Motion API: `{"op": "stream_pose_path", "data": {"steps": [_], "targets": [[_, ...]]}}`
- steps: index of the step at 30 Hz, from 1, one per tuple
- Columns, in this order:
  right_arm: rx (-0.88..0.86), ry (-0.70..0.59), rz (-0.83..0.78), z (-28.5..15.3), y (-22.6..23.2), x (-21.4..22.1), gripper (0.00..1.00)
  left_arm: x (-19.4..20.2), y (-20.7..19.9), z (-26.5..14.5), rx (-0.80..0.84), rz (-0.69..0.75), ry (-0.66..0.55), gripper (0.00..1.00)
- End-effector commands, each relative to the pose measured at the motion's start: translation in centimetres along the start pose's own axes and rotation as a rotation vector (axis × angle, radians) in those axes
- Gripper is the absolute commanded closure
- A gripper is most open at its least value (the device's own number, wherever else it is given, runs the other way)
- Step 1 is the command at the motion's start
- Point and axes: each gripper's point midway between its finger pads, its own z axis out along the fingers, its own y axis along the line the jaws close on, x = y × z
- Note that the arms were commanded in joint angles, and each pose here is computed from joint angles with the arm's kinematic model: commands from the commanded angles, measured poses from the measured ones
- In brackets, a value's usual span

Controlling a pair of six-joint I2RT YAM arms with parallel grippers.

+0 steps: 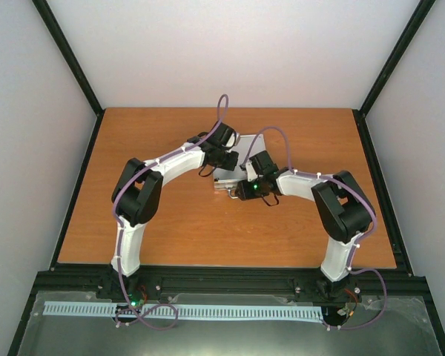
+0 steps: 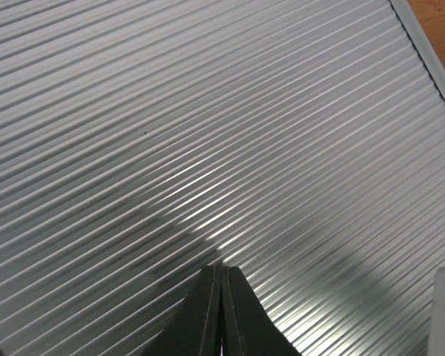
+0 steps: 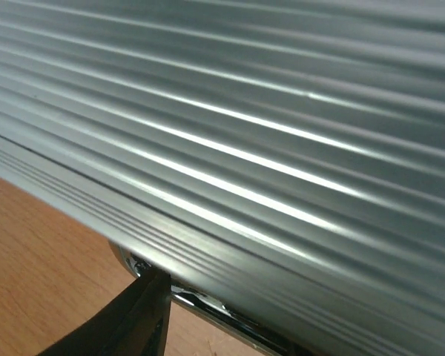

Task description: Pack up texas hold em set

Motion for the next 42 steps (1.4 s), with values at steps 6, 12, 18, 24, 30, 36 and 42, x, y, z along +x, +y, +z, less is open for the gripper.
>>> {"op": "stream_pose_path", "data": {"steps": [6, 12, 18, 24, 30, 36, 42], "targets": [[0.149, 0.012, -0.019, 2.4, -2.8, 0.7, 0.91, 4.3, 0.5, 1.3, -0.013, -0.012, 0.142, 0.99], [0.098, 0.012, -0.032, 2.1, -1.5, 0.4, 0.97, 4.3, 0.5, 1.3, -0.013, -0.011, 0.145, 0.99], [-0.012, -0.046, -0.057, -0.9, 1.5, -2.0, 0.97, 5.0, 0.8, 1.8, -0.017, -0.019, 0.152, 0.99], [-0.221, -0.087, 0.056, -3.1, 3.2, -3.7, 0.97, 6.1, 0.9, 2.4, -0.011, -0.030, 0.170, 0.99], [-0.353, -0.067, 0.134, -2.1, 4.4, -3.9, 0.97, 6.7, 1.0, 2.4, -0.009, -0.030, 0.175, 0.99], [-0.473, -0.028, 0.253, -1.1, 4.9, -4.0, 0.97, 7.5, 1.3, 2.6, -0.015, -0.033, 0.188, 0.99], [-0.497, -0.016, 0.330, -1.2, 4.4, -4.5, 0.97, 8.1, 1.5, 2.8, -0.015, -0.039, 0.192, 0.99]]}}
